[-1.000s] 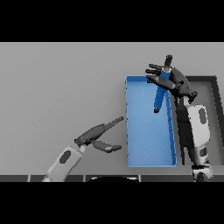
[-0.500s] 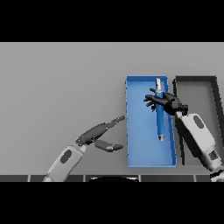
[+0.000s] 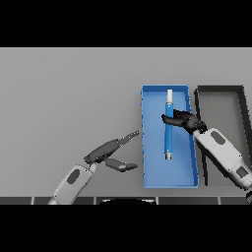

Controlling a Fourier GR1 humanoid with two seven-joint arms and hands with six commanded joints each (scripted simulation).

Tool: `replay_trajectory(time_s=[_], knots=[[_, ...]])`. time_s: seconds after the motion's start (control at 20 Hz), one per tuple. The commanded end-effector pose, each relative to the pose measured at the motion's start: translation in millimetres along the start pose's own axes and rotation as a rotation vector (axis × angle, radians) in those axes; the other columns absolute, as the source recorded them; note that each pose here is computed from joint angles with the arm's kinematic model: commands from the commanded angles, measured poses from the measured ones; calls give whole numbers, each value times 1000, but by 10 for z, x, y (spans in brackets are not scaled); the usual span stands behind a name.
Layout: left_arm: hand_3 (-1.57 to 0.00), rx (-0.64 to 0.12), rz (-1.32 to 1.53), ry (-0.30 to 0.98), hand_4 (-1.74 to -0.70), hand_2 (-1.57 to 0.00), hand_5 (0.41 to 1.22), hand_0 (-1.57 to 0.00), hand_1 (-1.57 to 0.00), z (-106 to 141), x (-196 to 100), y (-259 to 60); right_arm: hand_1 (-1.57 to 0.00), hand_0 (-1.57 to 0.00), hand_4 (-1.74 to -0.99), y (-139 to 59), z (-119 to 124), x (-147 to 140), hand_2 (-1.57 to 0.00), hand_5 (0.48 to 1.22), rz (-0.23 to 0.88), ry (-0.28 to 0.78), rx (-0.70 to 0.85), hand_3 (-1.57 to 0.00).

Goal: Pick up the blue pipe and place it into the blue bin.

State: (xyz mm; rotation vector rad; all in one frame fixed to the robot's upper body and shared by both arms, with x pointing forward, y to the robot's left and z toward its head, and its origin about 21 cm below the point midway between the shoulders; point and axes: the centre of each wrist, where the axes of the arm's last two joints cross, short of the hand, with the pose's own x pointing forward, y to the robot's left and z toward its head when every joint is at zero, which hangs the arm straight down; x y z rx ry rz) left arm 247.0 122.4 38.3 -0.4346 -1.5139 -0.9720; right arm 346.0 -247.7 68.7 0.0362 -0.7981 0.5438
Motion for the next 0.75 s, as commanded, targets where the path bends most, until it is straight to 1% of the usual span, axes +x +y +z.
replay_trajectory(time_s=[0.0,0.1,0.2,0.3,0.4,0.5,0.6,0.7], knots=[[1,-2,1,5,-901,1,453,1,1,-20,15,-13,-79,-89,-1126,2,-30,0,-76,794,18,-3,-2,-61],[1,0,6,-2,-909,1,457,1,1,-15,9,-7,-50,-56,-1124,5,-78,-4,-48,738,5,-9,-19,-39],[1,1,9,1,-914,1,459,1,1,-41,29,15,-32,-36,-1122,14,-79,27,-30,705,14,-2,-42,-24],[1,-4,3,4,-915,1,462,1,1,-67,6,-8,-20,-23,-1119,-41,-52,47,-19,695,1,-33,-39,-15],[1,-5,12,0,-920,1,465,1,1,-28,11,36,-12,-14,-1127,-30,-57,4,-12,680,1,-18,-28,-9],[1,0,15,17,-920,1,464,1,1,-67,1,13,-8,-9,-1129,-46,-75,11,-7,672,4,-24,-24,-6],[1,-3,19,2,-920,1,467,1,1,-71,-14,12,-8,-9,-1129,-48,-70,1,-7,674,5,-16,-14,-6],[1,-4,19,11,-920,1,468,1,1,-79,-52,-21,-8,-9,-1129,-54,-74,10,-7,677,0,-37,-5,-6]])
